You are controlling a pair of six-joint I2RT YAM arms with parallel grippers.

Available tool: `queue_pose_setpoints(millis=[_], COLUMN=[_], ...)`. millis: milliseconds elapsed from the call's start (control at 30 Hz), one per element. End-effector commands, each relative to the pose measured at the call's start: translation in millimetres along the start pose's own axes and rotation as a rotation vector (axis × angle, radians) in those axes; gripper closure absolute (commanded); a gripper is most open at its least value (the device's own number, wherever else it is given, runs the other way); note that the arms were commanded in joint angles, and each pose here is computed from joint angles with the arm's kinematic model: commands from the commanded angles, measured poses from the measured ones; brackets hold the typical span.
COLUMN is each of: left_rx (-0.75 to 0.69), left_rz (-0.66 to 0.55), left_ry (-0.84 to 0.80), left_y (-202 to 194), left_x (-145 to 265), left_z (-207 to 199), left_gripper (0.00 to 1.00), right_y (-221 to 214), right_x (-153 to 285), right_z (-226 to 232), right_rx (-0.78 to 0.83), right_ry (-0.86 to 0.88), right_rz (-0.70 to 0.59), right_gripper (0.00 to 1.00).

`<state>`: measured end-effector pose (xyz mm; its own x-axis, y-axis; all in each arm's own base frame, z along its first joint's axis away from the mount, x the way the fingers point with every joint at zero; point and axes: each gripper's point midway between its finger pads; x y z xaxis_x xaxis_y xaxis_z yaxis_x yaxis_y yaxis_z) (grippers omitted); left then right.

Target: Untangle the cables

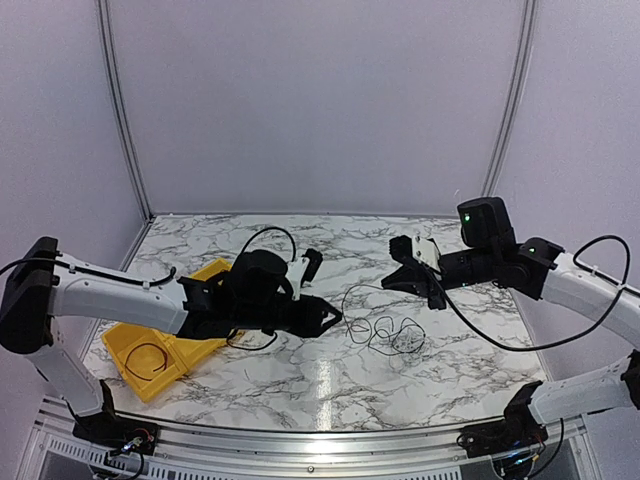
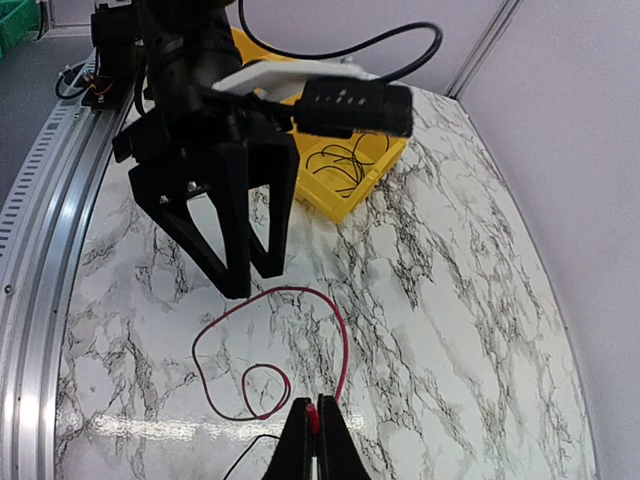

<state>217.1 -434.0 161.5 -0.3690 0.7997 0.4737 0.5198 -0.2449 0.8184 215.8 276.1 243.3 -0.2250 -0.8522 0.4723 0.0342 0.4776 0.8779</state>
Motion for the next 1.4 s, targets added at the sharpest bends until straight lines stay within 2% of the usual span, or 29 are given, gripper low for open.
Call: queue_pose_setpoints(millis=[0, 200, 467, 800, 900, 967, 1067, 1100, 1233, 1367], left_rx=[0.02, 0.042, 0.144, 0.168, 0.171, 0.176, 0.209, 0.226, 0.277, 0.319], left_rz=[-0.027, -0.034, -0.075, -0.06, -0.067, -0.072, -0.085, -0.097, -0.1, -0.044], left_ry=[0.016, 0.074, -0.117, -0.225, -0.24, -0.244, -0.237, -0.23, -0.18, -0.157], left_y=[-19.0, -49.0, -42.9, -40.6, -38.4, -37.9, -38.0, -37.2, -50.6, -78.0], left_x=[15.0, 10.3, -34.1, -80.6, -87.3, -90.5, -91.6, -90.0, -80.6, -74.8], left_z=[7.7, 28.6, -1.0, -19.0, -20.7, -20.3, -15.1, -12.0, 2.0, 10.6], left_gripper=[0.56, 0.54, 0.51, 0.5, 0.57, 0.67, 0.89, 1.0, 1.0, 1.0], right_y=[23.5, 25.5, 26.9, 20.8, 18.1, 16.9, 16.5, 16.1, 26.4, 56.5], right_x=[8.6, 11.2, 11.6, 10.9, 10.0, 9.4, 9.4, 9.9, 25.6, 61.4], right_z=[0.1, 3.7, 5.7, 9.8, 9.9, 10.3, 8.4, 5.2, -24.1, -69.2], right_rx=[0.008, 0.009, 0.007, -0.006, -0.009, -0.009, -0.011, -0.017, -0.031, -0.008], right_ry=[0.008, 0.025, 0.04, 0.054, 0.054, 0.054, 0.046, 0.034, -0.066, -0.267], right_rz=[-0.052, -0.053, -0.048, -0.04, -0.037, -0.037, -0.04, -0.04, -0.069, -0.112], right_gripper=[1.0, 1.0, 1.0, 1.0, 1.0, 1.0, 1.0, 1.0, 1.0, 1.0])
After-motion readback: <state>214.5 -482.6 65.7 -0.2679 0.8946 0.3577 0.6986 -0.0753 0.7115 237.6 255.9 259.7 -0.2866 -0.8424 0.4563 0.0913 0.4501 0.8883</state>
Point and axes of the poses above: each gripper's point midway between its finger pads, its own x axis back along the fingers, its own z axis along the line the jaws close on, y = z × x, and after that the axes turned 14 degrees about -x, right-handed
